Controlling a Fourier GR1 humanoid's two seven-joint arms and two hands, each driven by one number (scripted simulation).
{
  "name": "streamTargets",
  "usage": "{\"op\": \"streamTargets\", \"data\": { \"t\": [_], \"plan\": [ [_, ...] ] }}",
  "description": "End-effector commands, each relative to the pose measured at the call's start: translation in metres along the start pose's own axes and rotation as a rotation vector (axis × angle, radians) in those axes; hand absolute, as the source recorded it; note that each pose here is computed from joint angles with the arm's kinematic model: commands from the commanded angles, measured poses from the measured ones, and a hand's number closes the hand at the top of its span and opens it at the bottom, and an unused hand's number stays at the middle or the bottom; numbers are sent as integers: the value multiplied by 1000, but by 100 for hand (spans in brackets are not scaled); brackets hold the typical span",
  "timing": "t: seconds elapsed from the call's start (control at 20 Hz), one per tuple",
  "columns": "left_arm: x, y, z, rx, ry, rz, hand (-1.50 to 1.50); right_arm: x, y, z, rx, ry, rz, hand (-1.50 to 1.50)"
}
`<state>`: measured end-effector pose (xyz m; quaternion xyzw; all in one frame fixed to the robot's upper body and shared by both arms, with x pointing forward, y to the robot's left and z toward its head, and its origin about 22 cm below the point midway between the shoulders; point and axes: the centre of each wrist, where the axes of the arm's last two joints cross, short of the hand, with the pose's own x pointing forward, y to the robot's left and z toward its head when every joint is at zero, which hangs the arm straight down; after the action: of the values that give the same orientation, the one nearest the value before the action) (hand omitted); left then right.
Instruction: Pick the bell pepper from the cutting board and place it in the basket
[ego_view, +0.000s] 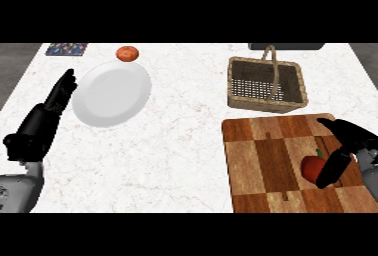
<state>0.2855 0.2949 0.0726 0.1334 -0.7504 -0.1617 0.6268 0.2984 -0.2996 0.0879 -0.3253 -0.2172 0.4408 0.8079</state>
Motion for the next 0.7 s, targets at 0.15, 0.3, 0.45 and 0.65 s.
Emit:
{"op": "streamTargets", "data": {
  "t": [0.15, 0.3, 0.45, 0.65],
  "plan": [
    [-13, -6, -7, -9, 6, 15, 0, 9, 23, -13, -9, 52, -25, -150],
    [-7, 14, 4, 2, -3, 8, 0, -8, 17, -10, 21, 56, -13, -150],
    [-18, 11, 7, -12, -23, 1, 0, 9, 31, -11, 20, 65, -18, -150],
    [4, 3, -2, -5, 4, -13, 0, -2, 41, -26, 29, 90, -25, -150]
  ]
}}
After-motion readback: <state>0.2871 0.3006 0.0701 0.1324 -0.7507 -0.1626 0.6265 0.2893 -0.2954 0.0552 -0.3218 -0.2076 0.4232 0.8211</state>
